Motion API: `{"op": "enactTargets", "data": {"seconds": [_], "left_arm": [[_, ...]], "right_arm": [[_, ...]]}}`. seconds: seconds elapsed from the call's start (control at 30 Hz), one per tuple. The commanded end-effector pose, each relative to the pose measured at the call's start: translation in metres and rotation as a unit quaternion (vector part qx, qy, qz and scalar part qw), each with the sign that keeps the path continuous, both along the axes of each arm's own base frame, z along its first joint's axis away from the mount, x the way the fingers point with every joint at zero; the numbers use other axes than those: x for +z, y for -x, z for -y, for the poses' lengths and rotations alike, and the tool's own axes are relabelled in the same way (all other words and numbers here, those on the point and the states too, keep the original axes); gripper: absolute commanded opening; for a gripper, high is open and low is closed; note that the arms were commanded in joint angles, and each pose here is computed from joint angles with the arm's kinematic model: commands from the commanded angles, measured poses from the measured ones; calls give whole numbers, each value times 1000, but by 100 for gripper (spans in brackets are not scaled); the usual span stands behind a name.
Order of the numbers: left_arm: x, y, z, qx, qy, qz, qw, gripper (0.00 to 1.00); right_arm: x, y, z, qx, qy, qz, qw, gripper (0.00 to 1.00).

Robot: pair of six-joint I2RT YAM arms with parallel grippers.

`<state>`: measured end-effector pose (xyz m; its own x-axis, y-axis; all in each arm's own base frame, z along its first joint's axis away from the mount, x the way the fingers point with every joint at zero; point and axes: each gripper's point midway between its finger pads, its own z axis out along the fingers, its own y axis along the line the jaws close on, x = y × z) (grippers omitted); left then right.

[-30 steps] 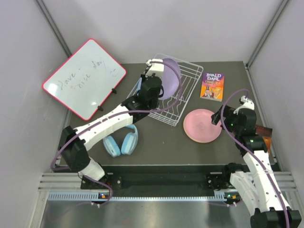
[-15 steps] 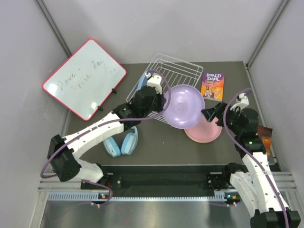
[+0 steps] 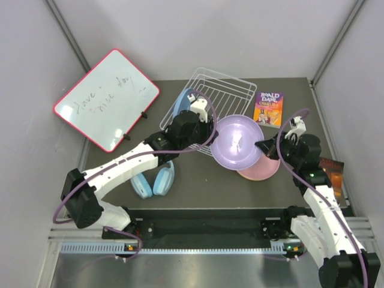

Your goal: Unload the plates from the dish rack

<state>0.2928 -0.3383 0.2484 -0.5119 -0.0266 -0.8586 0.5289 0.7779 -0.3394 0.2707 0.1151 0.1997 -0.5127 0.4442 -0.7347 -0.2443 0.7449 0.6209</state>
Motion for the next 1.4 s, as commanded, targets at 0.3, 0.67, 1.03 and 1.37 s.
{"op": "enactTargets", "data": {"seconds": [0.3, 0.67, 1.03, 1.37], "left_arm": [[41, -14, -53, 102, -18, 105, 989, 96], [44, -54, -137, 250, -77, 166, 951, 99], [10, -108, -140, 257, -81, 161, 950, 96], [-7, -146, -135, 259, -104, 162, 947, 95]], "right_arm": [[-16, 4, 111, -271, 149, -59, 949, 0], [-51, -1, 121, -285, 167, -105, 938, 0], [-78, -11, 105, -238, 157, -130, 950, 4], [-75, -11, 101, -213, 171, -134, 953, 77]]}}
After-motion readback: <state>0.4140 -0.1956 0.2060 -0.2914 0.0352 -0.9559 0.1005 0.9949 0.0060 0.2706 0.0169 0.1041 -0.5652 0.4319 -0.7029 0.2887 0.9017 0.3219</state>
